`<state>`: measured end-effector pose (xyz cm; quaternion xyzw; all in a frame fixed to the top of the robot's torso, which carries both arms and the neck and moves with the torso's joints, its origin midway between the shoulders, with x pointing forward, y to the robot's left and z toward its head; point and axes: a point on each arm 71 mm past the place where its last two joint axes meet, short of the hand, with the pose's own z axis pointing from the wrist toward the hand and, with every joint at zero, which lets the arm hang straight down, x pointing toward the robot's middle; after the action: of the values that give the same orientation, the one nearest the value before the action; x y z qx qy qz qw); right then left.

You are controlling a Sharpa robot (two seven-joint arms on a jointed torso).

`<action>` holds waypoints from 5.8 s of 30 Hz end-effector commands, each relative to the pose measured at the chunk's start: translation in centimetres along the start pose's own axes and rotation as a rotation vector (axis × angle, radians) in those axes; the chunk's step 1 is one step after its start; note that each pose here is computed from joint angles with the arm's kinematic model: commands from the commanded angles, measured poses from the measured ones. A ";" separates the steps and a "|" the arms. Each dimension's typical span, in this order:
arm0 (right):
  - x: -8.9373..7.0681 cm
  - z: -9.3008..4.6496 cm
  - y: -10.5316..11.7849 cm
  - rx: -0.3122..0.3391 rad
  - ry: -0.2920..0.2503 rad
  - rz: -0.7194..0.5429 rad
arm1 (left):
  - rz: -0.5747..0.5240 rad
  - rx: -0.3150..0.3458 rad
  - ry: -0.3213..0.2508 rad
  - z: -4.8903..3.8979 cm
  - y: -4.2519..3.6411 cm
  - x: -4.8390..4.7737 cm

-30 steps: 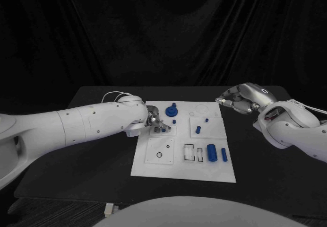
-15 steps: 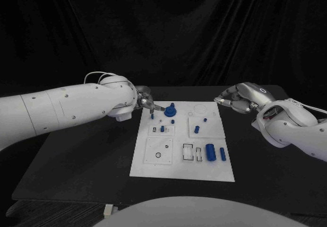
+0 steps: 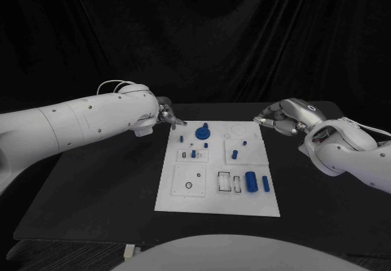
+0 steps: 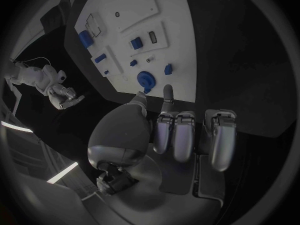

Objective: Assemble the parts on the task board

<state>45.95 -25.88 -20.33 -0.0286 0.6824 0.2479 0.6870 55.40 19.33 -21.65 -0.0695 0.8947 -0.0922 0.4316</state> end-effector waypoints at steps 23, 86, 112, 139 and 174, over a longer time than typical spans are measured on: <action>0.1 0.1 -0.2 0.006 0.003 -0.004 | -0.014 0.018 0.035 2.88 1.41 0.98; 0.3 -0.1 -0.4 0.008 0.010 -0.004 | 0.032 0.012 0.162 4.28 -0.30 3.56; 0.5 -0.3 -0.5 0.012 0.018 -0.003 | 0.028 0.023 0.154 4.63 -0.77 3.50; 0.5 -0.4 -0.7 0.014 0.024 -0.001 | 0.026 0.021 0.161 4.72 -0.39 3.68; 0.9 -0.7 -1.0 0.028 0.035 0.003 | -0.004 0.119 0.087 -0.88 0.29 3.79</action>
<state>45.69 -26.68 -21.36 -0.0238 0.6949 0.2404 0.6773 52.37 19.11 -24.35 -0.0325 0.9095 -0.1529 0.3853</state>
